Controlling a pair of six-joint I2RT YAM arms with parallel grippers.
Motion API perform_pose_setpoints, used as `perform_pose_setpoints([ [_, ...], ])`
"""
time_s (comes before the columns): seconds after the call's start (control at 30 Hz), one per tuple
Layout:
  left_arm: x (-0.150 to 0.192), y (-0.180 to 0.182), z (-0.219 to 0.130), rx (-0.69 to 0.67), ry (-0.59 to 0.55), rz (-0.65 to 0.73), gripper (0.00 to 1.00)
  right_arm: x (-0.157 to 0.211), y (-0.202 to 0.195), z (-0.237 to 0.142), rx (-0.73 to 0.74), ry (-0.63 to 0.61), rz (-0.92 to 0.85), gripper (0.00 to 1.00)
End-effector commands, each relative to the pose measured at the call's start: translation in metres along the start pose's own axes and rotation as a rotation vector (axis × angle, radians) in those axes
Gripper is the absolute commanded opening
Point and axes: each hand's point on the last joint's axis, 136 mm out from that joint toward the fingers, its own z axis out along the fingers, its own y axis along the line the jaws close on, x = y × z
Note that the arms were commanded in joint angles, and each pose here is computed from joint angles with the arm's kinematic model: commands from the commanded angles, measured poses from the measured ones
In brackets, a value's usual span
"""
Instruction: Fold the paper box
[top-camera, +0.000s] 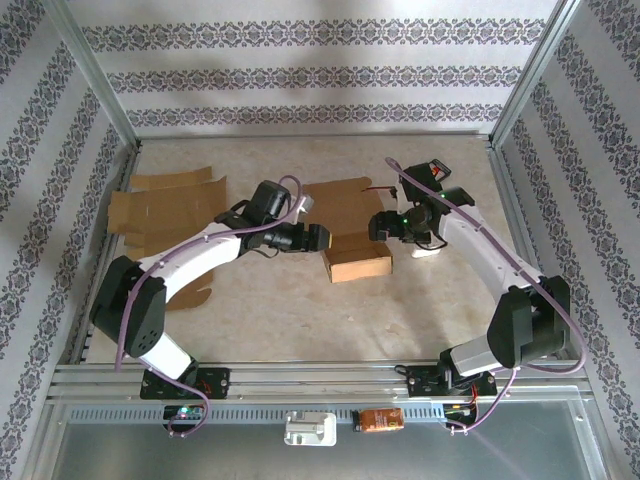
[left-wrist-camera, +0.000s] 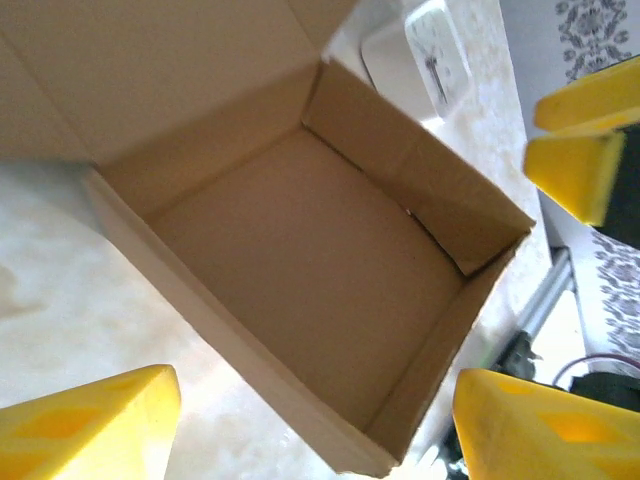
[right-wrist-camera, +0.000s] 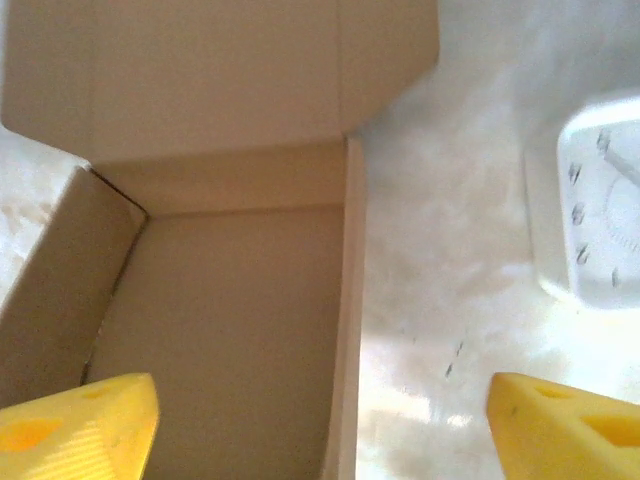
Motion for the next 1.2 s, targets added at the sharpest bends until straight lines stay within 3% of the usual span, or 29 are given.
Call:
perform_pose_setpoints([
  [0.0, 0.018, -0.018, 0.018, 0.097, 0.075, -0.098, 0.70, 0.034, 0.001, 0.019, -0.020, 0.146, 0.112, 0.75],
  [0.13, 0.036, 0.001, 0.032, 0.058, 0.103, -0.145, 0.62, 0.044, 0.003, 0.038, -0.015, 0.131, 0.108, 0.45],
  [0.17, 0.041, 0.009, 0.036, 0.032, 0.114, -0.161, 0.59, 0.046, 0.004, 0.042, -0.009, 0.121, 0.104, 0.41],
  [0.3, 0.062, 0.047, 0.046, -0.085, 0.143, -0.228, 0.50, 0.058, 0.007, 0.063, 0.037, 0.059, 0.074, 0.36],
  [0.43, 0.073, 0.074, 0.046, -0.185, 0.129, -0.258, 0.49, 0.064, 0.018, 0.082, 0.083, -0.027, 0.071, 0.34],
  [0.53, 0.074, 0.090, 0.045, -0.248, 0.098, -0.265, 0.51, 0.055, 0.029, 0.091, 0.118, -0.133, 0.028, 0.36],
  [0.67, 0.069, 0.094, 0.040, -0.275, 0.055, -0.263, 0.52, 0.043, 0.034, 0.094, 0.155, -0.185, -0.005, 0.43],
  [0.73, 0.062, 0.091, 0.033, -0.282, 0.021, -0.242, 0.55, 0.037, 0.036, 0.089, 0.154, -0.209, -0.016, 0.50],
  [0.8, 0.054, 0.086, 0.025, -0.280, -0.019, -0.215, 0.57, 0.029, 0.038, 0.080, 0.136, -0.238, -0.023, 0.63],
  [1.03, -0.002, 0.058, -0.025, -0.355, -0.219, 0.006, 0.70, -0.016, 0.033, 0.015, -0.017, -0.329, -0.001, 0.86],
  [1.17, -0.046, 0.068, -0.039, -0.378, -0.232, 0.029, 0.70, -0.048, 0.016, -0.004, -0.111, -0.366, 0.014, 0.98],
])
